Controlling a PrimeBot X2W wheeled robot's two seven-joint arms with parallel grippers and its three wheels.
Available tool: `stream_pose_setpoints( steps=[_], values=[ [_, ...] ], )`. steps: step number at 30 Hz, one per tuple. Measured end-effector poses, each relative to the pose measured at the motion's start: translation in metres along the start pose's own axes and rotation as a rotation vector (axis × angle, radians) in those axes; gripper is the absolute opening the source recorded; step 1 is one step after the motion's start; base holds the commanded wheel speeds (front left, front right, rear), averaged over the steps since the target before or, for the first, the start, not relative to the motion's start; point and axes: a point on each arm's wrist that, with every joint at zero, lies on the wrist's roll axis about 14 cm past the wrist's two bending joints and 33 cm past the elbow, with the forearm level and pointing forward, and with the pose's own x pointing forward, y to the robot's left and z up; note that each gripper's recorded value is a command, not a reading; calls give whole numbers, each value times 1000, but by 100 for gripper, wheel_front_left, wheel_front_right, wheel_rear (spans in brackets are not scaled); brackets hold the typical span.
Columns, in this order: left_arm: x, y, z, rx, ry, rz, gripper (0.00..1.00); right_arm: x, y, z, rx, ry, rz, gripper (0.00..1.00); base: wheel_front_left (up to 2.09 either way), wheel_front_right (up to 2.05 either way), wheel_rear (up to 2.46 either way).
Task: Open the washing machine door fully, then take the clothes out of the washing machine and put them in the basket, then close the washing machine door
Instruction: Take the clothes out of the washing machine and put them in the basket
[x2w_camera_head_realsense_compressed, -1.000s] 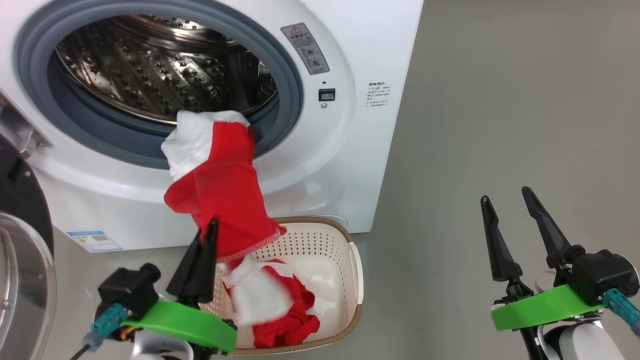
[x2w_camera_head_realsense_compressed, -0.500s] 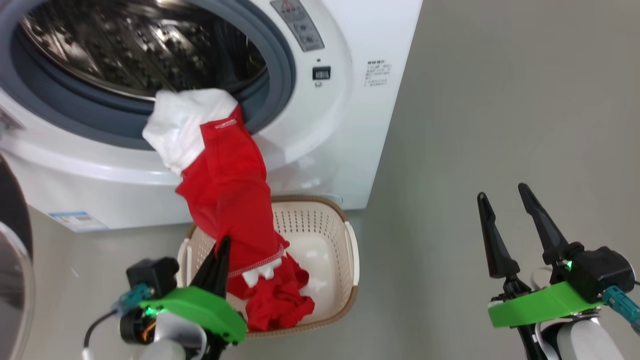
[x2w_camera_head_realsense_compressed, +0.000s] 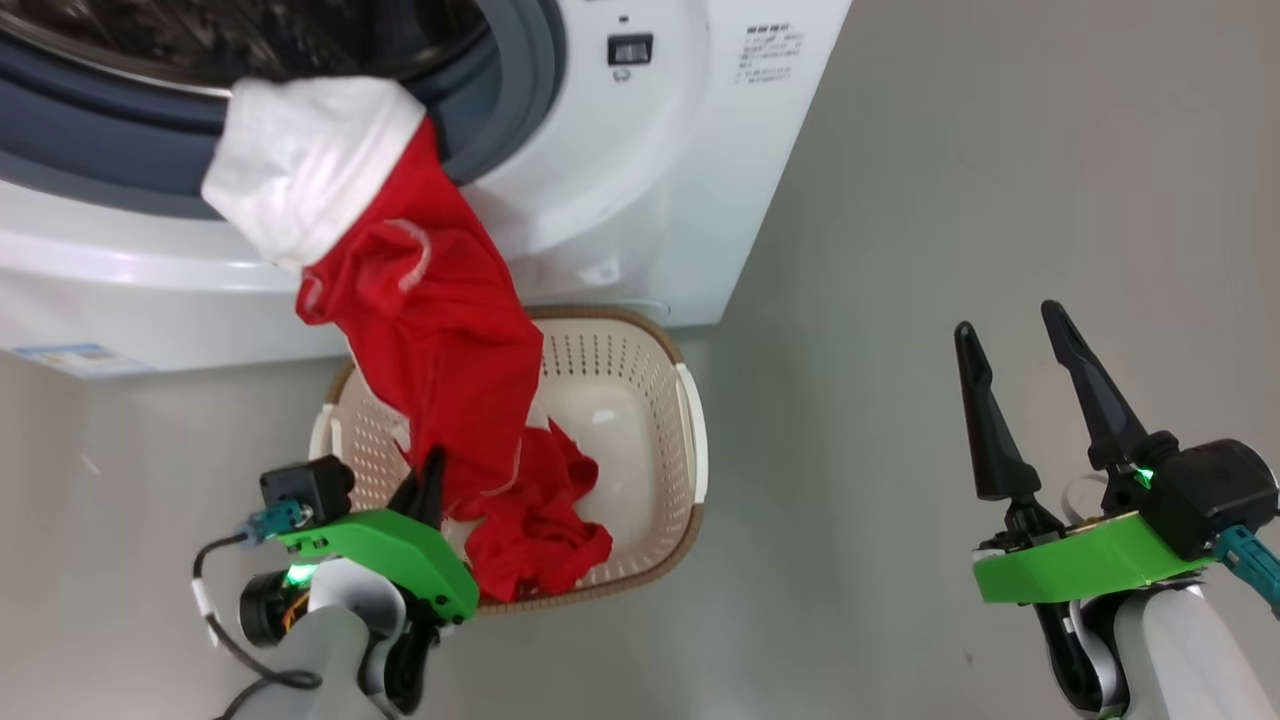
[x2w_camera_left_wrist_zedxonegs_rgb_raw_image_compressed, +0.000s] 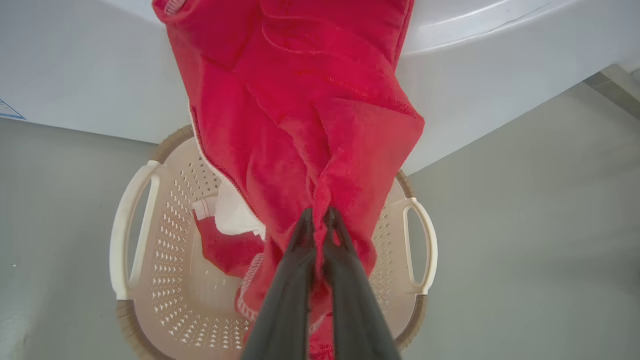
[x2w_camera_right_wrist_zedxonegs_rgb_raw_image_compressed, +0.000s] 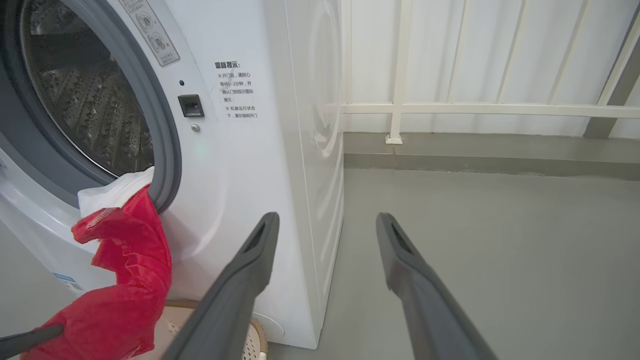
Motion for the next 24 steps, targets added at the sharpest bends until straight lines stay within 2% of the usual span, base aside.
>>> stream_pose_setpoints(
  steps=[10,24],
  values=[
    [9,25,-56,-29,194,71,0,8,-5,-20,-20,44,-6,100,0,0,0],
    [20,41,-101,-43,359,114,0,29,-1,-46,-16,87,17,100,0,0,0]
  ],
)
